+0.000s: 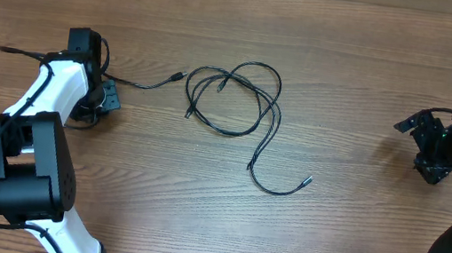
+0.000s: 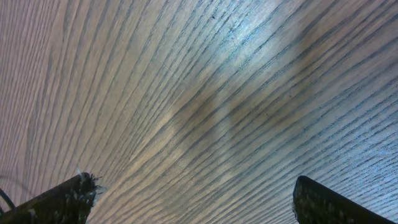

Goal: Untangle cables

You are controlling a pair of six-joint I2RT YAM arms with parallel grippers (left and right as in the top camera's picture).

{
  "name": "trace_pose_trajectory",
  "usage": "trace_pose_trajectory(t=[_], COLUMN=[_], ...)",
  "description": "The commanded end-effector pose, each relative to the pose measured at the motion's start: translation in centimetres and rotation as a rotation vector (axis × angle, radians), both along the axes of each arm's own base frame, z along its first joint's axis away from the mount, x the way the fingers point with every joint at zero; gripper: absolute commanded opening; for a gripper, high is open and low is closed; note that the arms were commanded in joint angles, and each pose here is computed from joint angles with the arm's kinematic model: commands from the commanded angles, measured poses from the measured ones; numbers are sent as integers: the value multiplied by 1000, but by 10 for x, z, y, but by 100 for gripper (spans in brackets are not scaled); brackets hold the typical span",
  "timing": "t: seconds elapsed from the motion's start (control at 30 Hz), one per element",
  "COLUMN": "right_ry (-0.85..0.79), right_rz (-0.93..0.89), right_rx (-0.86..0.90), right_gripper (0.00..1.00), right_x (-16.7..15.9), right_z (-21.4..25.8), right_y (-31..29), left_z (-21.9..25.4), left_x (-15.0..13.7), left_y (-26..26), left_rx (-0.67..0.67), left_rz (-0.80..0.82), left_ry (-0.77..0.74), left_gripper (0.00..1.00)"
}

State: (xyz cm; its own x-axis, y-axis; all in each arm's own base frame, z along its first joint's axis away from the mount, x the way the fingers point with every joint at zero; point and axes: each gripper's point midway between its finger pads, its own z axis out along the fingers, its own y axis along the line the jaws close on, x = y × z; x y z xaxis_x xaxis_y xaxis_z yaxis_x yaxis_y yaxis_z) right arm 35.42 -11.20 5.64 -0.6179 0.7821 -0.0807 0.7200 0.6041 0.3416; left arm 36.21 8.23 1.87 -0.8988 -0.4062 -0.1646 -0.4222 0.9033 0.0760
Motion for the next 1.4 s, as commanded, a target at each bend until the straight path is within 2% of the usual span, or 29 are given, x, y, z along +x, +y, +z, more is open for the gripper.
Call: trace_pose_trajectory(t=[0.0,0.2,0.37,0.5,0.6,0.73,0.93,1.07,1.37], right_ry=[-37,-37,-37,-37,-37,-38,-38,-37,-37], right_rz=[-7,-7,-7,-7,-7,-7,-7,-7,-7], right_rx=[-24,-24,-24,-24,-24,-24,-24,-24,-24], right_gripper=[100,100,100,100,100,100,100,100,100], right_x=[8,8,8,8,8,8,8,8,8], right_z=[13,13,13,13,13,13,13,13,13], right_y=[-5,-5,-5,-5,-5,-6,-6,-5,-5], left_z=[45,163,309,404,425,390,298,223,133], left_x=[28,92,148,164,163,156,124,95,62], left_y=[5,16,26,35,41,41,44,39,73], left_rx=[22,76,142,239,276,259,239,194,319], left_rz=[-5,2,16,23,50,49,59,41,71], left_ry=[-128,-451,-895,-1191,-1254,-1110,-723,-409,-18], left_gripper=[4,4,4,4,4,4,4,4,4])
